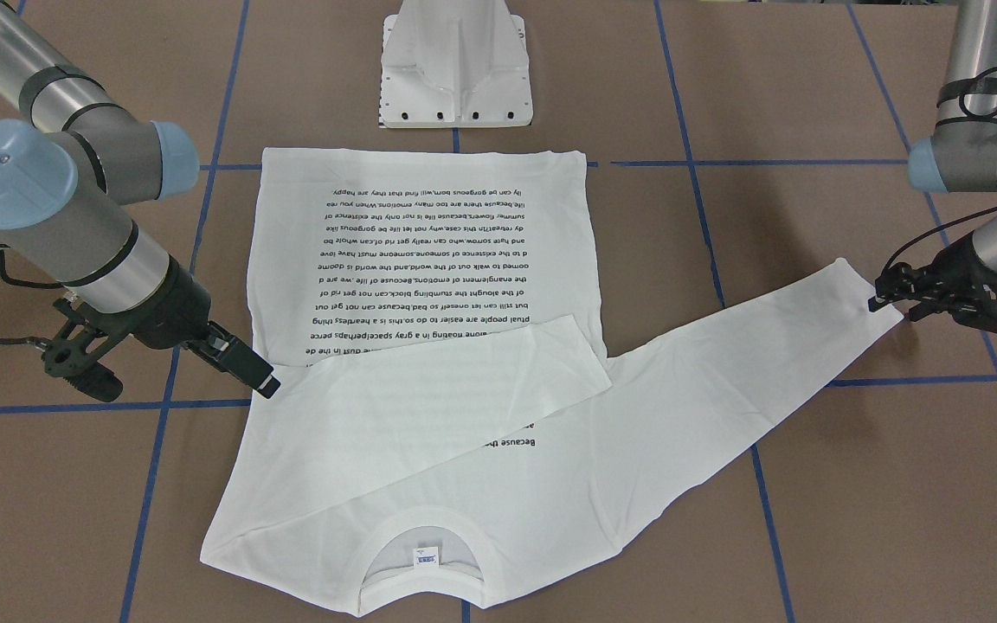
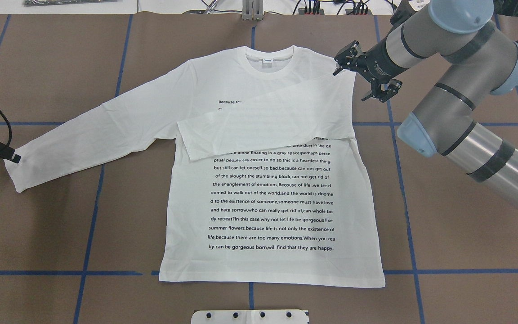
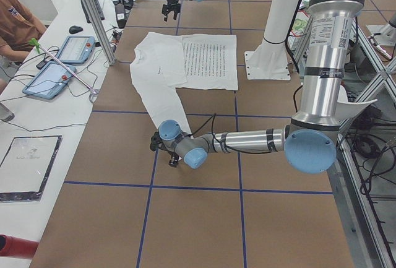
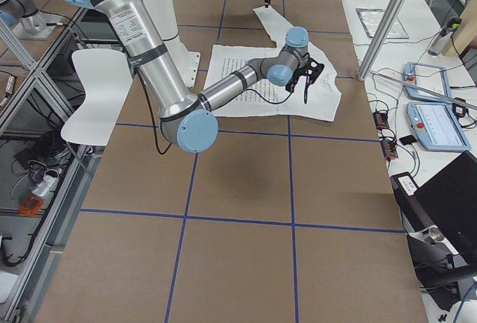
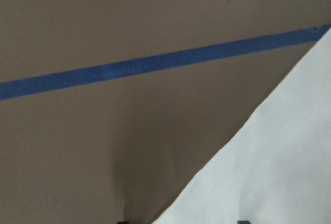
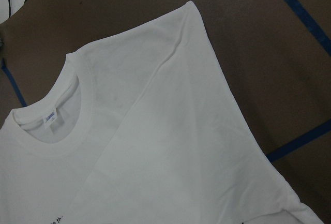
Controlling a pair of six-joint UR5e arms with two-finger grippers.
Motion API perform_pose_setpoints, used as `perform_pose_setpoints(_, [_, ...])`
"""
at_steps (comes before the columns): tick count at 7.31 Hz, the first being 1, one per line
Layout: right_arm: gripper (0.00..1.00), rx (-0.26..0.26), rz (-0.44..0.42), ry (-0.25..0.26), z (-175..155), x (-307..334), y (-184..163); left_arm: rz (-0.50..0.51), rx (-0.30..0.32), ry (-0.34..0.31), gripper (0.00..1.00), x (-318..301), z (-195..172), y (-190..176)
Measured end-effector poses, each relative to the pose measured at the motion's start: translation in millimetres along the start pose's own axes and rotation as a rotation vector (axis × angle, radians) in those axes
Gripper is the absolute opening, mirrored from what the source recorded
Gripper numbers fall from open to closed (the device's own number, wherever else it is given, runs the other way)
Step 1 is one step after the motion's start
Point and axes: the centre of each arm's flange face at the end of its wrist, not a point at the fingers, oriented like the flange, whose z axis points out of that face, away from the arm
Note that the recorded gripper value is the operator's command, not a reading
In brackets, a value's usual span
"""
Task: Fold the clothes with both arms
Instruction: 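Reach the left gripper to the other sleeve cuff and grasp it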
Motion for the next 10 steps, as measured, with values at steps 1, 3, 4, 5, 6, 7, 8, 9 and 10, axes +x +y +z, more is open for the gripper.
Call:
perform_pose_setpoints(1, [0.99, 0.0, 0.0, 0.0, 0.3, 0.0, 0.1, 0.0, -0.002, 0.0, 0.39, 0.2, 1.1, 0.5])
perform_pose_setpoints(3, [0.99, -0.001, 0.001, 0.001, 0.6, 0.2, 0.3, -0.006, -0.002, -0.001, 0.0, 0.1, 0.8, 1.0])
perform_pose_setpoints(4, [0.99, 0.0, 0.001, 0.001, 0.7, 0.3, 0.2, -0.01, -0.001, 0.003, 0.0, 2.0, 0.0, 0.5])
perform_pose_setpoints(5, [0.99, 0.004, 0.001, 0.002, 1.9, 0.5, 0.4, -0.008, 0.002, 0.009, 0.0, 6.5, -2.2, -0.9])
perform_pose_setpoints(6, [0.99, 0.011, -0.001, 0.003, 4.0, 0.7, 1.2, -0.002, 0.01, 0.016, 0.0, 12.2, -6.5, -3.0])
perform_pose_setpoints(7, [0.99, 0.018, -0.003, 0.004, 6.3, 0.9, 2.5, 0.011, 0.021, 0.027, 0.0, 21.8, -13.3, -6.0])
perform_pose_setpoints(8, [0.99, 0.022, -0.005, 0.004, 7.0, 1.0, 2.8, 0.025, 0.026, 0.06, 0.0, 38.4, -23.8, -9.3])
perform_pose_setpoints(9, [0.99, 0.024, -0.006, 0.006, 6.1, 4.5, 1.2, 0.016, 0.022, 0.121, 0.0, 62.6, -37.4, -14.3])
perform_pose_setpoints(10, [0.99, 0.029, -0.006, 0.01, 3.2, 12.3, -4.2, -0.022, 0.031, 0.178, 0.0, 95.4, -55.4, -28.0])
